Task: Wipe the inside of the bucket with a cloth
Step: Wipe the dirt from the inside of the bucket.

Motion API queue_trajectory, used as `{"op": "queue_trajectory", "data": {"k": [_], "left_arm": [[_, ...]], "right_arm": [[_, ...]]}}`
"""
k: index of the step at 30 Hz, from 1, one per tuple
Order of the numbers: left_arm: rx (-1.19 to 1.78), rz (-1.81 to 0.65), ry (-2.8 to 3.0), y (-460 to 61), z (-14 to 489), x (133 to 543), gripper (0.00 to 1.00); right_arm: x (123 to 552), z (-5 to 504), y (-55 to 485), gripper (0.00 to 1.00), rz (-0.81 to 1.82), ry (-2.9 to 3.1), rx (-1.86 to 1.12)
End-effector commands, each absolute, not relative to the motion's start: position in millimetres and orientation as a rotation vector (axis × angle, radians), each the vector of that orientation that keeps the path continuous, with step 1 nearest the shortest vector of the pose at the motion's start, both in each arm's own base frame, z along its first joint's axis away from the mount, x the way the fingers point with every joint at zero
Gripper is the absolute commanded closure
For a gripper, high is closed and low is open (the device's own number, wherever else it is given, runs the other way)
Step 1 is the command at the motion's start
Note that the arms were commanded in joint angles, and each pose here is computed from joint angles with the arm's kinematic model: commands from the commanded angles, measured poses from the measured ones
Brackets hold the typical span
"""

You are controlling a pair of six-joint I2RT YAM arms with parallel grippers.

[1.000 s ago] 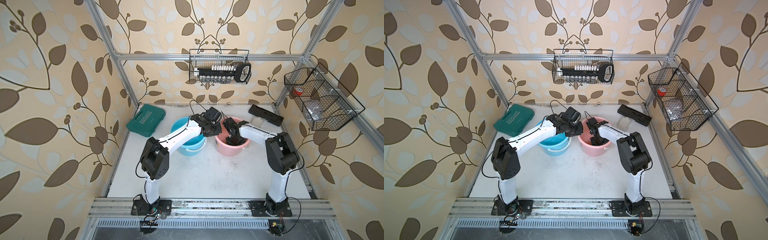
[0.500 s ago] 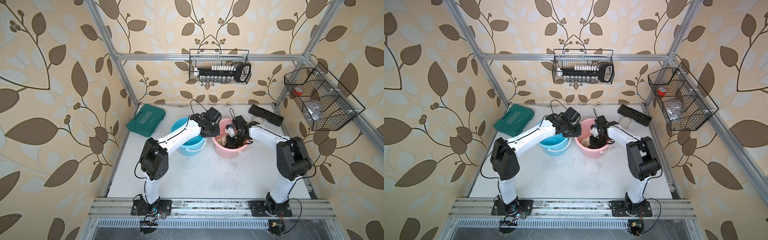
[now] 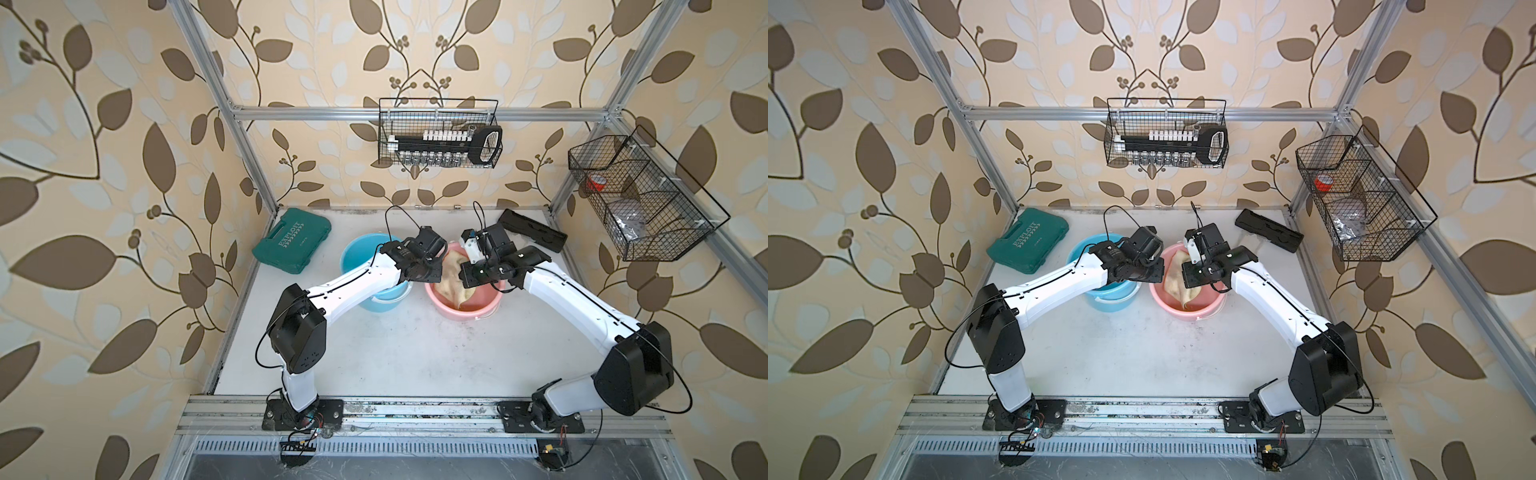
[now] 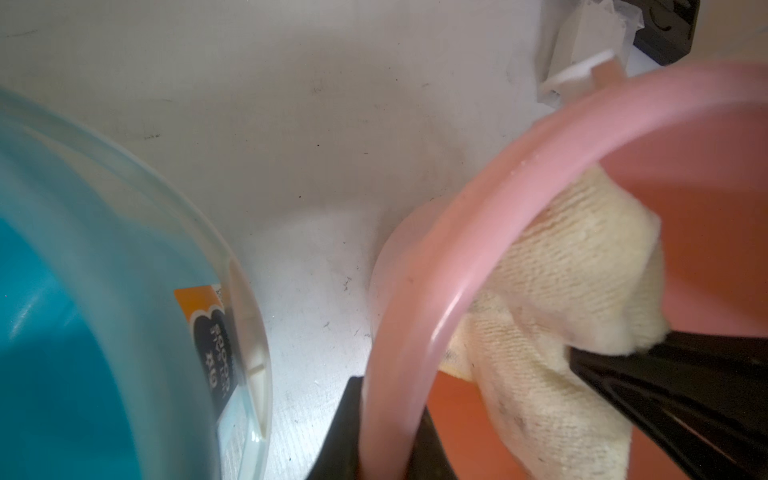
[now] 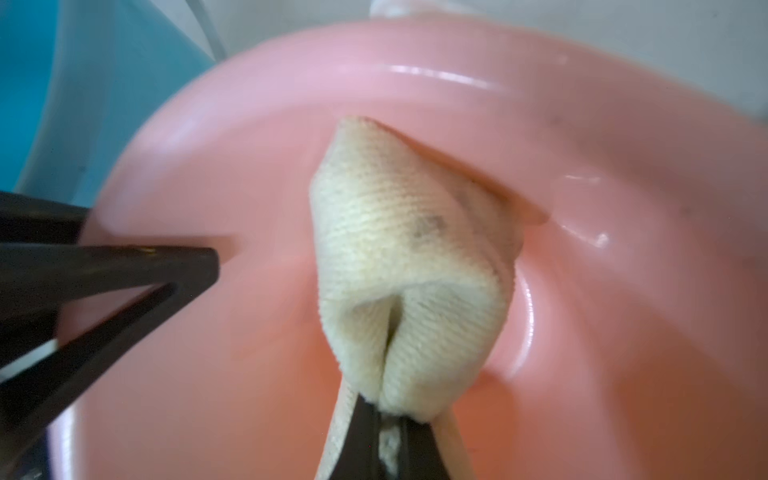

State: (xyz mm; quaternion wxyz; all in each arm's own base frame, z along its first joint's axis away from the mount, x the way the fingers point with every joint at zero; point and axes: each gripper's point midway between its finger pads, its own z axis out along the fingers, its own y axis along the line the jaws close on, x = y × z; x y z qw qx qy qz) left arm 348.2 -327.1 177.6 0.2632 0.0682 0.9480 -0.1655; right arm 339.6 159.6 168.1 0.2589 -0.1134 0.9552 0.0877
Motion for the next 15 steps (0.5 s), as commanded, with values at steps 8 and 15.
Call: {"op": "queue_trajectory", "data": {"k": [8, 15], "left_arm": [[0.145, -0.361, 2.583, -320, 201, 355, 1.00], [0.166, -0.402, 2.593, -332, 202, 358, 1.00]], "right_arm": [[337, 144, 96, 1.00, -0.407, 2.560, -0.316], [338, 128, 105, 1.00, -0.502, 2.588, -0.382]]}}
